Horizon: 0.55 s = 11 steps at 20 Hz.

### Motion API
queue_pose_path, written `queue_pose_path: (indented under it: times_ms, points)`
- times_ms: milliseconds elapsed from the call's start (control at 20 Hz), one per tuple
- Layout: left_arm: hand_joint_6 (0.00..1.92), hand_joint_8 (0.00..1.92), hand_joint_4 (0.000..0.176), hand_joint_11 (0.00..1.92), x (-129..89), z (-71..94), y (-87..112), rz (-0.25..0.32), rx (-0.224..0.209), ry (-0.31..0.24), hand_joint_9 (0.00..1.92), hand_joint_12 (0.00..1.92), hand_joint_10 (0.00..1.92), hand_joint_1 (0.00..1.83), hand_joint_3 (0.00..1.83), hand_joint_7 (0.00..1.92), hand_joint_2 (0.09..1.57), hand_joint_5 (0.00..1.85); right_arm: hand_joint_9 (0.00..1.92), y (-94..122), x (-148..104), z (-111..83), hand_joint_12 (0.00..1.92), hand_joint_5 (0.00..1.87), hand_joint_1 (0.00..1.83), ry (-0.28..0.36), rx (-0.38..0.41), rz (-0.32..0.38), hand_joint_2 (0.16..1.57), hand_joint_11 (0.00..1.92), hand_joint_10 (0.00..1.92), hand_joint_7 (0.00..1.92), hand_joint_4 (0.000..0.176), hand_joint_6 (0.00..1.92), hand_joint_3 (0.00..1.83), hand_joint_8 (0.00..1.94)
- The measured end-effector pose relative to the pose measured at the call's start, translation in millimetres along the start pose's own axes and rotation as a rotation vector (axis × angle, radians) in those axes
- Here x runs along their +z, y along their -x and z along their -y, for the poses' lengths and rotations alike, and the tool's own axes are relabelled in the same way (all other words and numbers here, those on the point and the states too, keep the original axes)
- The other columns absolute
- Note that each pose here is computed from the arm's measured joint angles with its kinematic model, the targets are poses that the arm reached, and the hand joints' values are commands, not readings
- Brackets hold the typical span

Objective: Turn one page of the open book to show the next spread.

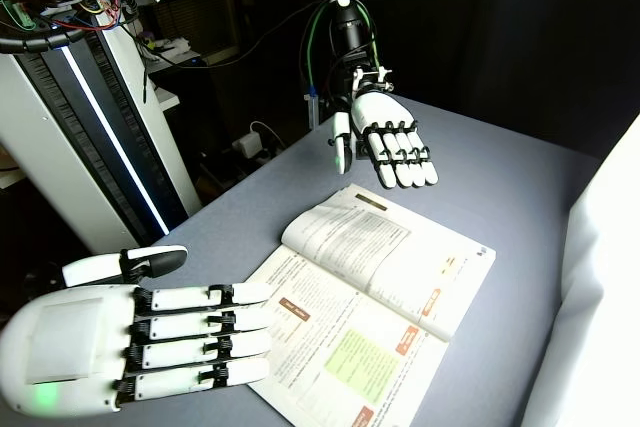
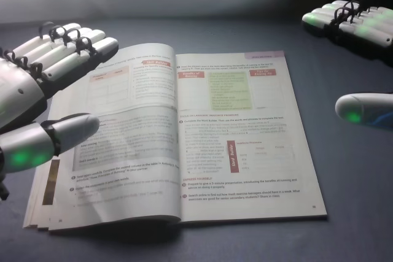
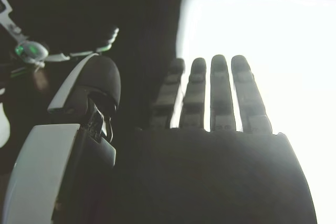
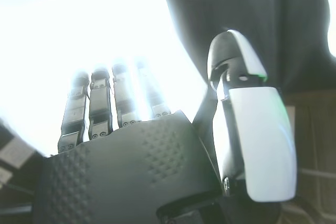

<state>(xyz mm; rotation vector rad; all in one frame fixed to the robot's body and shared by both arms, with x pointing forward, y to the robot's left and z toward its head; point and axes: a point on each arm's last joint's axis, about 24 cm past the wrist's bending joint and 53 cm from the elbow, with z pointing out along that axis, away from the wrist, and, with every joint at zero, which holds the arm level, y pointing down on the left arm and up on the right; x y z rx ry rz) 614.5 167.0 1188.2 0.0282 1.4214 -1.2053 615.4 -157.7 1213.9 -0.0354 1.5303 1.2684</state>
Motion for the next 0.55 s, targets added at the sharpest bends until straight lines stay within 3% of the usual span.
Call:
queue_pose_path:
  times_ms: [50, 100, 150, 200, 250, 300, 350, 400, 450, 500, 550]
  points:
    - [0.00, 0.00, 0.031, 0.00, 0.2, -0.1, 1.3, 0.007, -0.003, -0.001, 0.00, 0.00, 0.00, 0.26, 0.00, 0.00, 1.34, 0.00, 0.00, 2.7, 0.1, -2.6, 0.00, 0.00, 0.10, 0.010, 0.001, 0.014, 1.27, 0.00, 0.00, 0.00, 0.000, 0.00, 0.02, 0.00]
    - [0.00, 0.00, 0.083, 0.00, 0.1, -0.6, 2.7, 0.012, -0.002, 0.000, 0.00, 0.00, 0.00, 0.33, 0.00, 0.00, 1.30, 0.00, 0.00, 9.6, -0.6, -7.1, 0.00, 0.00, 0.16, 0.028, 0.000, 0.040, 1.26, 0.00, 0.00, 0.00, 0.000, 0.00, 0.01, 0.00]
    - [0.00, 0.00, 0.125, 0.00, 0.1, -0.8, 4.7, 0.020, -0.003, 0.001, 0.00, 0.00, 0.00, 0.19, 0.00, 0.00, 1.29, 0.00, 0.00, 16.2, -2.8, -9.4, 0.00, 0.00, 0.42, 0.038, 0.002, 0.063, 1.29, 0.00, 0.00, 0.00, 0.035, 0.00, 0.01, 0.00]
    - [0.00, 0.00, 0.135, 0.00, 0.0, -1.2, 8.5, 0.035, -0.006, 0.002, 0.00, 0.00, 0.00, 0.19, 0.00, 0.00, 1.28, 0.00, 0.00, 23.4, -5.1, -11.9, 0.00, 0.00, 0.43, 0.048, 0.000, 0.086, 1.29, 0.00, 0.00, 0.00, 0.067, 0.00, 0.01, 0.00]
    - [0.00, 0.00, 0.115, 0.00, -0.1, -2.1, 11.6, 0.045, -0.004, 0.002, 0.00, 0.00, 0.00, 0.29, 0.00, 0.00, 1.27, 0.00, 0.00, 30.3, -6.7, -15.1, 0.00, 0.00, 0.48, 0.060, -0.004, 0.108, 1.30, 0.00, 0.00, 0.00, 0.088, 0.00, 0.01, 0.00]
    - [0.00, 0.00, 0.111, 0.01, -0.3, -1.4, 15.1, 0.060, -0.008, -0.001, 0.00, 0.00, 0.00, 0.34, 0.00, 0.00, 1.28, 0.00, 0.00, 35.0, -7.8, -18.4, 0.00, 0.00, 0.52, 0.073, -0.005, 0.124, 1.30, 0.00, 0.00, 0.00, 0.078, 0.00, 0.01, 0.00]
    - [0.00, 0.00, 0.120, 0.00, -0.5, 0.9, 17.7, 0.071, -0.008, -0.010, 0.00, 0.00, 0.00, 0.44, 0.00, 0.00, 1.28, 0.00, 0.00, 39.9, -9.3, -23.4, 0.00, 0.00, 0.55, 0.093, -0.009, 0.140, 1.29, 0.00, 0.00, 0.00, 0.076, 0.00, 0.00, 0.00]
    - [0.00, 0.00, 0.109, 0.00, -0.6, 2.7, 19.0, 0.076, -0.008, -0.018, 0.00, 0.20, 0.00, 0.50, 0.01, 0.00, 1.26, 0.00, 0.01, 43.9, -10.8, -27.8, 0.00, 0.00, 0.49, 0.111, -0.011, 0.153, 1.30, 0.01, 0.00, 0.00, 0.032, 0.00, 0.01, 0.00]
    - [0.00, 0.00, 0.078, 0.00, -0.8, 4.5, 20.9, 0.084, -0.007, -0.026, 0.00, 0.15, 0.00, 0.51, 0.00, 0.00, 1.24, 0.00, 0.03, 48.0, -13.1, -31.5, 0.00, 0.00, 0.46, 0.126, -0.012, 0.168, 1.31, 0.00, 0.01, 0.00, 0.026, 0.00, 0.01, 0.00]
    - [0.00, 0.00, 0.044, 0.00, -1.0, 5.8, 23.1, 0.094, -0.008, -0.031, 0.01, 0.28, 0.00, 0.49, 0.00, 0.00, 1.26, 0.00, 0.03, 52.4, -15.4, -34.3, 0.01, 0.00, 0.43, 0.136, -0.010, 0.186, 1.32, 0.01, 0.02, 0.00, 0.011, 0.00, 0.01, 0.00]
    - [0.00, 0.00, 0.071, 0.00, -1.4, 7.7, 26.4, 0.108, -0.009, -0.039, 0.01, 0.31, 0.00, 0.55, 0.00, 0.00, 1.24, 0.00, 0.01, 57.6, -18.6, -38.4, 0.41, 0.00, 0.39, 0.149, -0.010, 0.204, 1.38, 0.00, 0.06, 0.00, 0.031, 0.00, 0.00, 0.00]
